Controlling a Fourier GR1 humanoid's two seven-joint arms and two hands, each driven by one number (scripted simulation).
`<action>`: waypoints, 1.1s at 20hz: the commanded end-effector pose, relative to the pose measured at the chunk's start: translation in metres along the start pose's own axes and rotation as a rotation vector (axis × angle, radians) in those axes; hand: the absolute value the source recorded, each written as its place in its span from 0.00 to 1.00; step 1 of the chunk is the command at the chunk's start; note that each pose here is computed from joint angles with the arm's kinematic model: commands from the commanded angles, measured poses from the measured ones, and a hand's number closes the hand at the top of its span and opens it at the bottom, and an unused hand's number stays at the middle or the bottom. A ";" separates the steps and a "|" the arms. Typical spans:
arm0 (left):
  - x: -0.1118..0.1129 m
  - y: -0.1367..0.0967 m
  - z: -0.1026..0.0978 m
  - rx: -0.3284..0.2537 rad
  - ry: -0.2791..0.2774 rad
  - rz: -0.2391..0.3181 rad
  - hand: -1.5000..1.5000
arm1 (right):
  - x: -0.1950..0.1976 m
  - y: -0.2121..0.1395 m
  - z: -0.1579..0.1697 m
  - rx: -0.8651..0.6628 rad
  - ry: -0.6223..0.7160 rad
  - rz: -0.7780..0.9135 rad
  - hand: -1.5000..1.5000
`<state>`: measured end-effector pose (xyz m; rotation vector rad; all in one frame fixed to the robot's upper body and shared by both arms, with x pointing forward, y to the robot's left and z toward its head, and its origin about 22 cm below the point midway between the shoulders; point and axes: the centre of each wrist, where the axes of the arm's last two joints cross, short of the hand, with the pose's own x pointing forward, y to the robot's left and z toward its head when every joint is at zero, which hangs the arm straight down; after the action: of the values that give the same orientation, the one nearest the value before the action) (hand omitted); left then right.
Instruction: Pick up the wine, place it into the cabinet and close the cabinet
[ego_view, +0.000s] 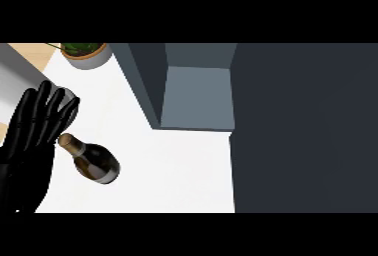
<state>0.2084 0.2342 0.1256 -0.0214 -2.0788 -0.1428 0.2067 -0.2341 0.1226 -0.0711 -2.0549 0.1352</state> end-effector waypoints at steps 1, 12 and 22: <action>-0.009 0.004 0.009 0.030 0.012 -0.002 0.00 | 0.009 0.010 -0.012 0.033 -0.010 0.007 0.00; 0.014 -0.076 0.016 0.137 0.234 0.222 0.00 | 0.035 -0.001 0.034 0.307 0.091 -0.192 0.00; 0.047 -0.094 0.023 0.154 0.214 0.205 0.00 | 0.072 -0.020 0.047 0.305 0.092 -0.200 0.00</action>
<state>0.1707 0.1452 0.1433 -0.1428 -1.8426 0.1249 0.1495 -0.2459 0.1553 0.2694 -1.9137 0.3076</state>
